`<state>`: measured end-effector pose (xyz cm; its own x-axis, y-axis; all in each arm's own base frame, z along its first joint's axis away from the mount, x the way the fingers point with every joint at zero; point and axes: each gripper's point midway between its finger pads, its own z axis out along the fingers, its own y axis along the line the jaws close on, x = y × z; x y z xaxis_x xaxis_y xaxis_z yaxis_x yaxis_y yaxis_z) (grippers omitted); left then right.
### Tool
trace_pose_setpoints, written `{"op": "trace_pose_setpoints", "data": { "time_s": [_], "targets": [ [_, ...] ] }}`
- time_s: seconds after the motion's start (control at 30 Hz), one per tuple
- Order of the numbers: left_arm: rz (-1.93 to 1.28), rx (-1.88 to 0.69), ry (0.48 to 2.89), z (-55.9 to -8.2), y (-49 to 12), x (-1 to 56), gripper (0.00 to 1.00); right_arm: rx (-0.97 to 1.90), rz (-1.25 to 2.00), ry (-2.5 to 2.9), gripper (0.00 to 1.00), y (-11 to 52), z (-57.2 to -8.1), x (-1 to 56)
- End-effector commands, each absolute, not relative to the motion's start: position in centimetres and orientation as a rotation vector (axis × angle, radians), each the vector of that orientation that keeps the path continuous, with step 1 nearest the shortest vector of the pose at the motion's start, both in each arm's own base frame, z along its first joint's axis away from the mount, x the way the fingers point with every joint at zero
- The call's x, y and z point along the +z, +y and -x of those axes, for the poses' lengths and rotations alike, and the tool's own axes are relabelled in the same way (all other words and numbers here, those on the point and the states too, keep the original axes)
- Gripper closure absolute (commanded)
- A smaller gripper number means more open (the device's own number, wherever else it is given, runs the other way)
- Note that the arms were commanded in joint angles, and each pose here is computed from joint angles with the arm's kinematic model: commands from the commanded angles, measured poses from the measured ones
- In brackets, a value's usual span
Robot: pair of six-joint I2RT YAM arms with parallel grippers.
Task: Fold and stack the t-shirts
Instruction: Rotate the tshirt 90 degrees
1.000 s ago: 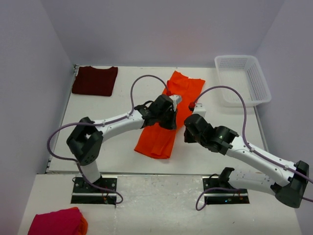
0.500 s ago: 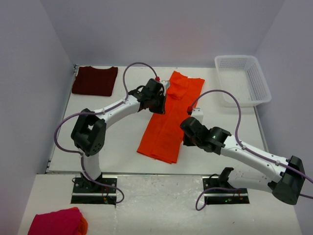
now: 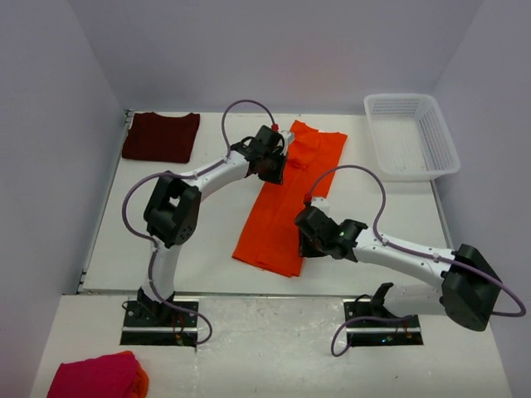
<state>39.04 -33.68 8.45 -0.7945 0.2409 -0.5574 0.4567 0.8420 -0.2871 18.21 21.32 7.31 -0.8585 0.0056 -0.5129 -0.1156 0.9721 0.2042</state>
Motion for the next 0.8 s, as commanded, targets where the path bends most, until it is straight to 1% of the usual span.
{"op": "trace_pose_setpoints", "data": {
  "time_s": [0.0, 0.13, 0.17, 0.2, 0.3, 0.33, 0.37, 0.4, 0.6, 0.63, 0.67, 0.77],
  "targets": [
    [-0.523, -0.543, 2.462, -42.5, -33.2, 8.3, 1.0, 0.384, 0.062, 2.609, 0.64, 22.5, -17.8, 5.9],
    [-0.544, -0.676, 2.475, -44.2, -34.0, 6.6, 1.0, 0.27, 0.013, 2.63, 0.66, 20.9, -17.7, 5.5],
    [-0.55, -0.688, 2.475, -44.7, -34.2, 6.1, 1.0, 0.248, -0.009, 2.617, 0.69, 20.6, -18.0, 5.8],
    [-0.548, -0.694, 2.475, -45.1, -34.0, 5.8, 1.0, 0.22, -0.025, 2.601, 0.76, 20.1, -18.2, 6.0],
    [-0.556, -0.778, 2.462, -46.0, -34.4, 5.2, 1.0, 0.242, -0.041, 2.573, 0.88, 19.8, -18.3, 7.0],
    [-0.56, -0.804, 2.467, -45.9, -34.6, 5.0, 1.0, 0.255, -0.04, 2.569, 0.96, 19.8, -18.1, 7.3],
    [-0.553, -0.806, 2.471, -46.4, -34.7, 4.6, 1.0, 0.26, -0.042, 2.562, 0.99, 19.8, -18.2, 7.8],
    [-0.535, -0.804, 2.485, -46.6, -34.4, 4.2, 1.0, 0.261, -0.046, 2.558, 1.0, 19.7, -18.2, 8.1],
    [-0.399, -0.813, 2.582, -47.2, -31.9, 1.2, 1.0, 0.3, -0.082, 2.484, 1.0, 19.2, -18.7, 11.4],
    [-0.368, -0.82, 2.616, -46.5, -31.3, 0.2, 1.0, 0.298, -0.085, 2.473, 0.87, 19.2, -18.9, 11.8],
    [-0.34, -0.825, 2.623, -46.5, -30.5, -0.1, 1.0, 0.295, -0.082, 2.477, 0.8, 19.3, -18.9, 11.7],
    [-0.266, -0.82, 2.632, -46.0, -28.4, -1.0, 1.0, 0.286, -0.064, 2.519, 0.69, 19.8, -18.7, 10.6]
  ]
}}
